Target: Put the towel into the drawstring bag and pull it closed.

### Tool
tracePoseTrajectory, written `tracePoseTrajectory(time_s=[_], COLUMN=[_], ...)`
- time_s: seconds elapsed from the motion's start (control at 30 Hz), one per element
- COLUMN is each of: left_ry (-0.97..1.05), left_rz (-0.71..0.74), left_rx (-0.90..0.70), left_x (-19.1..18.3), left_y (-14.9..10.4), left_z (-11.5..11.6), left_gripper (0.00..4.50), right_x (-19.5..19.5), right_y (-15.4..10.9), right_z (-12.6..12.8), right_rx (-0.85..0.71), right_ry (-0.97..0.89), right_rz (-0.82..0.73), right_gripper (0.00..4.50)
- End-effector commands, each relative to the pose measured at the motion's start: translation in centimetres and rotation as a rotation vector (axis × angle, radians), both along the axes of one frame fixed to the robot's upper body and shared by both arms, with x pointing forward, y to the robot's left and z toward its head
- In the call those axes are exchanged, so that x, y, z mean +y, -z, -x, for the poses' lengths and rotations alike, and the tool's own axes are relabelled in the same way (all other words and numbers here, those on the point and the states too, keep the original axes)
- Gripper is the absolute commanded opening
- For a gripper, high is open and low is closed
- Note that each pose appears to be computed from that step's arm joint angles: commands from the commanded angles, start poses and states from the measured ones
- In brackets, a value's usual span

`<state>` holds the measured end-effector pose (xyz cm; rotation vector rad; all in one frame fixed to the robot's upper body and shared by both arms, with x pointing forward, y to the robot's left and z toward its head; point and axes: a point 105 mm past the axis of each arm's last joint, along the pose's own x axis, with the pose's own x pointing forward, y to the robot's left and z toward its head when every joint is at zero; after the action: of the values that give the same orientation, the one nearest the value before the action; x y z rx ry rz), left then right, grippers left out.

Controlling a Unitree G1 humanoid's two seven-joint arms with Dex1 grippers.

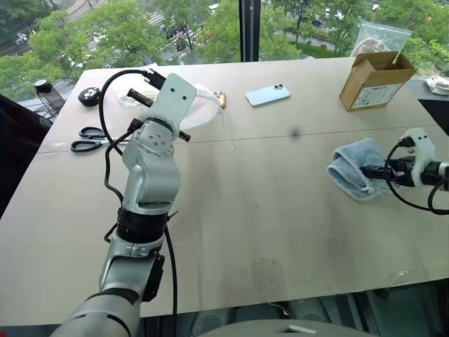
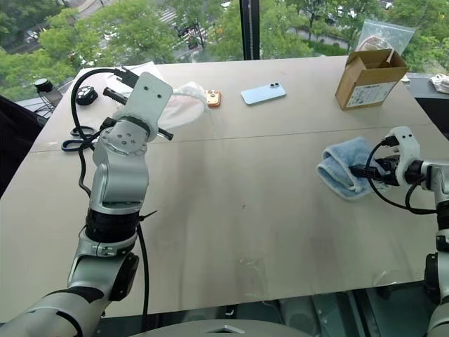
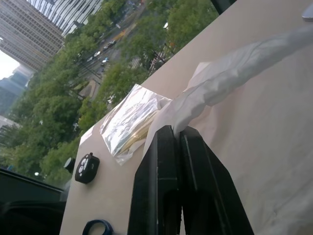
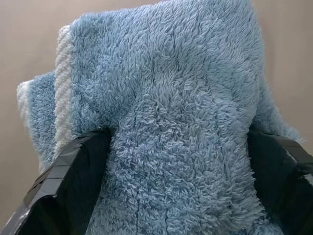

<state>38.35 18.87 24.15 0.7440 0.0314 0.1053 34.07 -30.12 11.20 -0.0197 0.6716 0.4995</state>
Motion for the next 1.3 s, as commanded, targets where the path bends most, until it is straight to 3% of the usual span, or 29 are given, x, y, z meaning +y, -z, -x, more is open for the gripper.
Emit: tracePoseTrajectory(time_s=[0.03, 0.07, 0.17, 0.37, 0.47, 0.6, 0.7, 0.87, 1.03, 1.3], left_ry=[0.003, 0.005, -0.007, -0.030, -0.021, -0.011, 0.009, 0.077, 0.221, 0.459], left_rz=[-0.014, -0.014, 0.002, 0.070, 0.085, 0.116, 0.131, 0.154, 0.212, 0.272], left_rx=[-0.058, -0.058, -0.069, -0.061, -0.046, -0.019, 0.017, 0.050, 0.099, 0.155], left_x=[0.0, 0.0, 0.2, 0.7, 0.6, 0.4, -0.2, -2.0, -5.0, -8.7], left_y=[-1.5, -1.6, -2.1, -3.0, -2.8, -2.4, -1.9, -1.4, -0.2, 0.8], left_z=[-0.1, -0.2, -0.5, -0.5, -0.7, -1.0, -1.3, -1.9, -1.5, 0.4], left_gripper=[0.00, 0.00, 0.00, 0.00, 0.00, 0.00, 0.00, 0.00, 0.00, 0.00], right_x=[0.4, 0.2, -0.4, -0.9, 0.8, 5.9, 10.5, 16.0, 19.8, 23.4], right_y=[4.4, 5.0, 6.2, 5.9, 4.1, -1.4, -6.1, -10.2, -10.9, -9.6], right_z=[2.3, 2.6, 3.2, 2.2, 0.6, -1.0, 0.0, 3.3, 3.9, 1.6], right_rx=[0.138, 0.147, 0.165, 0.127, 0.065, -0.044, -0.107, -0.138, -0.138, -0.140], right_ry=[-0.087, -0.103, -0.117, -0.028, 0.003, -0.081, -0.261, -0.543, -0.643, -0.594], right_rz=[0.114, 0.159, 0.244, 0.223, 0.097, -0.213, -0.387, -0.465, -0.420, -0.298], right_gripper=[3.97, 3.80, 2.38, 0.06, 0.03, 0.03, 0.03, 0.03, 0.03, 0.03])
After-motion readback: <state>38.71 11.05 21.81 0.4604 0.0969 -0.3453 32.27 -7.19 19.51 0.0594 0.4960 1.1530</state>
